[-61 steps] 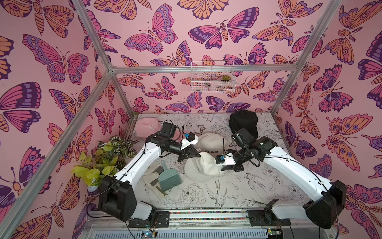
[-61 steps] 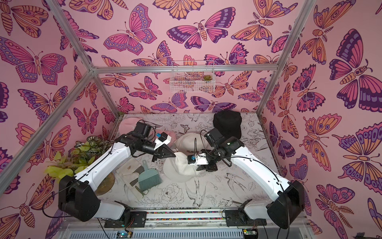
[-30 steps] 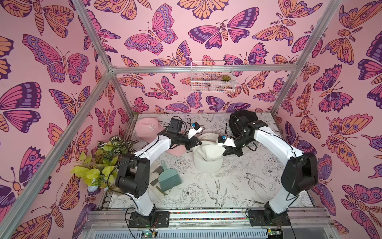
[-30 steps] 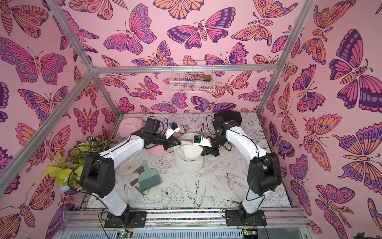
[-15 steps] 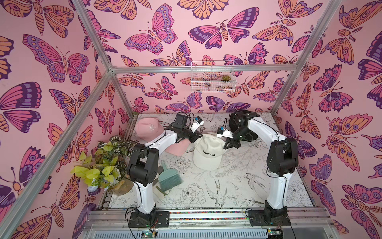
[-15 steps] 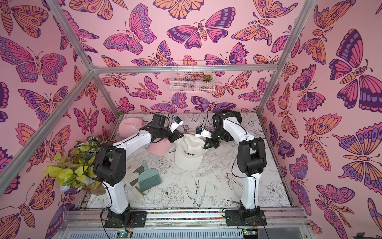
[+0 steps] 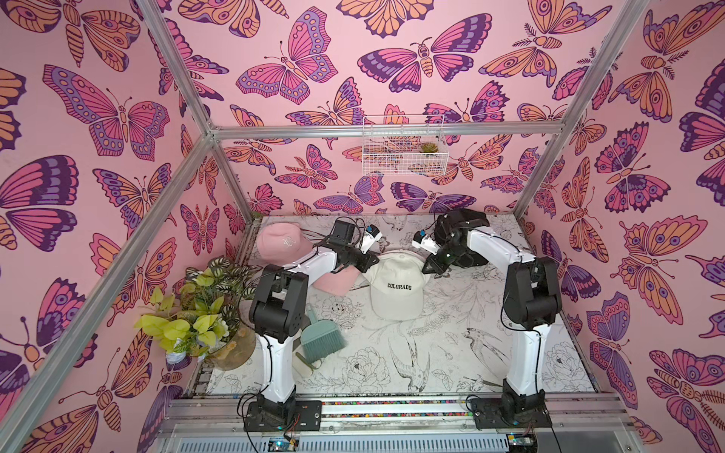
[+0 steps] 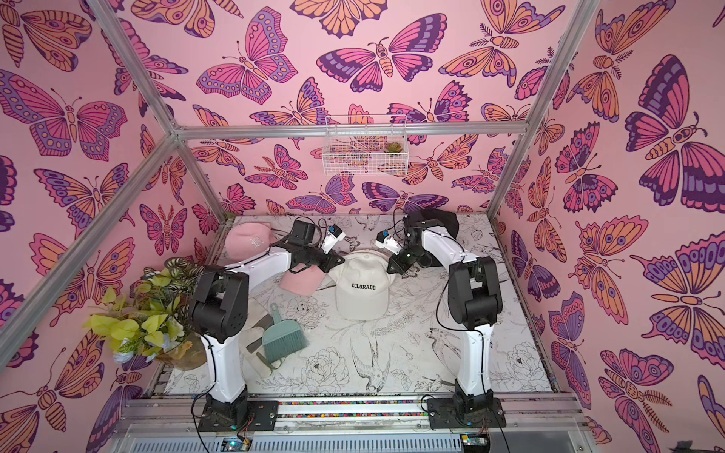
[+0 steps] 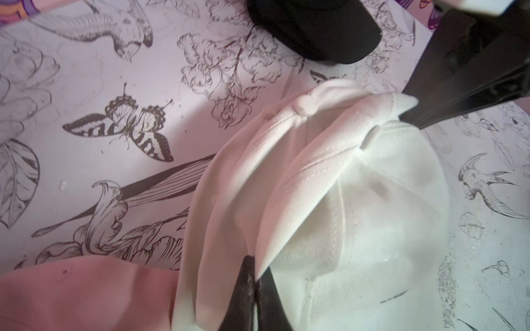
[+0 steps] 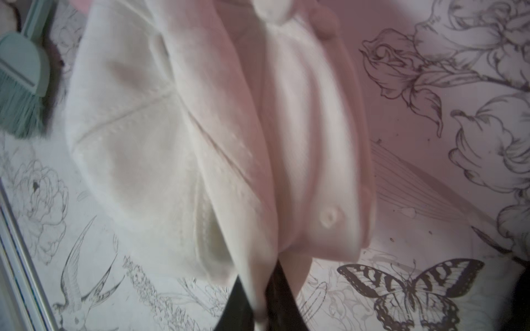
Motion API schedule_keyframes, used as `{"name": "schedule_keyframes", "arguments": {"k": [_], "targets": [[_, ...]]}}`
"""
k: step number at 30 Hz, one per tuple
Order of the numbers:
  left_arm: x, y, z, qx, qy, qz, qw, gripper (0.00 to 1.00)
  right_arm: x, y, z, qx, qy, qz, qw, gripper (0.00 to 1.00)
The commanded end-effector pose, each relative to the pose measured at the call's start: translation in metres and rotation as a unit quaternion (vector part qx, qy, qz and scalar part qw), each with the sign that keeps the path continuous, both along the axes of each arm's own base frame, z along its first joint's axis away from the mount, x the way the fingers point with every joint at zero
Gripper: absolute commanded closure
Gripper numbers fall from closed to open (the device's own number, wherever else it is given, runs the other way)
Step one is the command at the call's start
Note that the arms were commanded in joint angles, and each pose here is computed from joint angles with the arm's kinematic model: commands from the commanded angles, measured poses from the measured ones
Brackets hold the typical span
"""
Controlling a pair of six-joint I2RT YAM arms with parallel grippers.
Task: Stack the baseball caps by color
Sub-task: Place the baseball cap on the baseball cap, then move the baseball cap to the center of the board.
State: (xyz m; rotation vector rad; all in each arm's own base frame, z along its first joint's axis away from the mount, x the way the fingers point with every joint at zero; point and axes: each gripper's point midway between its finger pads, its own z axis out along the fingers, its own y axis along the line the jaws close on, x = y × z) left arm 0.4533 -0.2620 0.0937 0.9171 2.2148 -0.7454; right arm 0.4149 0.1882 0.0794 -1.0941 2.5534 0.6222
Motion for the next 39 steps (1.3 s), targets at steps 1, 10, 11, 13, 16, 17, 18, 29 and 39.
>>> {"name": "schedule_keyframes", "arguments": {"k": [1, 10, 11, 13, 16, 17, 18, 29, 39], "targets": [[0.014, 0.018, -0.010, 0.024, 0.008, 0.052, 0.998, 0.99, 0.030, -0.008, 0.012, 0.016, -0.047, -0.114, 0.992, 0.77], [0.022, 0.031, 0.044, -0.027, 0.034, 0.175, 0.984, 0.28, 0.048, -0.021, 0.062, 0.079, -0.133, -0.259, 0.953, 0.46], [0.021, 0.035, 0.046, -0.026, 0.034, 0.187, 0.981, 0.23, 0.048, -0.024, 0.067, 0.085, -0.142, -0.274, 0.947, 0.36], [0.017, 0.042, 0.055, -0.024, 0.028, 0.209, 0.977, 0.15, 0.045, -0.032, 0.076, 0.090, -0.161, -0.300, 0.936, 0.00], [0.009, 0.055, 0.060, -0.021, 0.024, 0.243, 0.969, 0.10, 0.035, -0.040, 0.082, 0.109, -0.176, -0.331, 0.921, 0.01], [0.006, 0.060, 0.058, -0.019, 0.027, 0.255, 0.966, 0.09, 0.030, -0.039, 0.083, 0.118, -0.175, -0.335, 0.918, 0.01], [0.001, 0.063, 0.058, -0.021, 0.031, 0.265, 0.964, 0.08, 0.023, -0.039, 0.084, 0.131, -0.170, -0.337, 0.917, 0.01], [-0.068, 0.019, 0.043, -0.115, 0.161, 0.197, 0.960, 0.11, -0.035, 0.002, 0.054, 0.183, -0.092, -0.327, 0.923, 0.01], [-0.070, 0.007, 0.001, -0.152, 0.218, 0.230, 0.936, 0.10, -0.042, 0.051, 0.018, 0.194, -0.075, -0.298, 0.932, 0.01]]}}
